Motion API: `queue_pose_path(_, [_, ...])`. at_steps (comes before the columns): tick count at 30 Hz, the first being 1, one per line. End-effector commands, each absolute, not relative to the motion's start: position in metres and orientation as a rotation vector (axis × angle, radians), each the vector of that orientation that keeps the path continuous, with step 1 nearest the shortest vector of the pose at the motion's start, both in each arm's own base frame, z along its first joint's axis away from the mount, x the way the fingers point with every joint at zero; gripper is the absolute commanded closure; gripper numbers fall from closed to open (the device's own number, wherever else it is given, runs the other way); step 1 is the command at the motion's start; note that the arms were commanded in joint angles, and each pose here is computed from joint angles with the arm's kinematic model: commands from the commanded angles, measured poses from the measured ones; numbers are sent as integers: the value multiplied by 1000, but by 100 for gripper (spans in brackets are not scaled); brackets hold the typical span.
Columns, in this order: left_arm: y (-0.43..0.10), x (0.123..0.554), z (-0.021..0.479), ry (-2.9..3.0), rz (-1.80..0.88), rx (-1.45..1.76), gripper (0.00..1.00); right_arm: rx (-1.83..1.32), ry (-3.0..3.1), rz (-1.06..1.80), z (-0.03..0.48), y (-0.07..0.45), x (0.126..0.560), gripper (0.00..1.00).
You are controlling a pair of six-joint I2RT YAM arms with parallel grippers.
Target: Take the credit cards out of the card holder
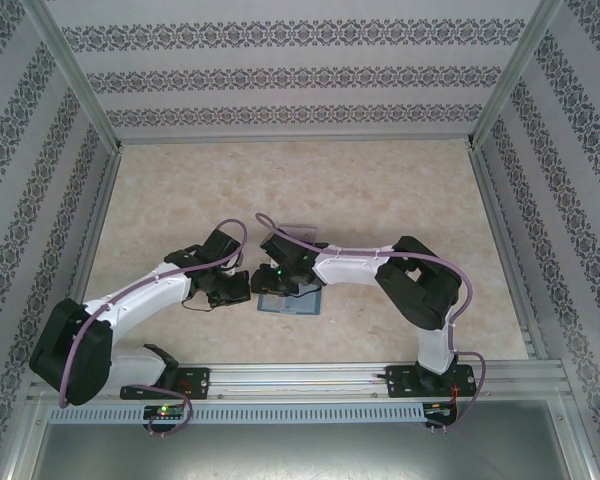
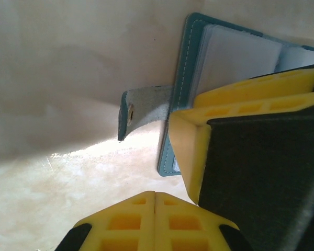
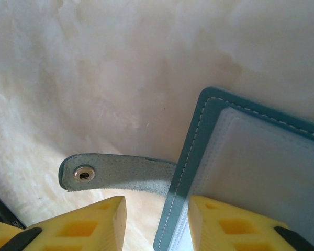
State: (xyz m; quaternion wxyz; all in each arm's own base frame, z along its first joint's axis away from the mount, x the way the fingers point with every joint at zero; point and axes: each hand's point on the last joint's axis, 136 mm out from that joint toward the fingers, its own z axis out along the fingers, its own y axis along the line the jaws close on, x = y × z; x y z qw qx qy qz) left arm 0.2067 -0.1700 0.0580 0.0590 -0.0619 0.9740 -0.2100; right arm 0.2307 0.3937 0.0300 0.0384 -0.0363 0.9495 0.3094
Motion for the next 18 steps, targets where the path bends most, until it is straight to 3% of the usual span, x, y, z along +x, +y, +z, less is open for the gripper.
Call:
queue_pose_path(1, [-166, 210, 61, 2963, -595, -173, 99, -120, 2967, 772, 19, 372, 223, 58])
queue_pose_path(18, [-175, 225, 65, 2960, -605, -140, 99, -333, 2931, 148, 35, 323, 221, 45])
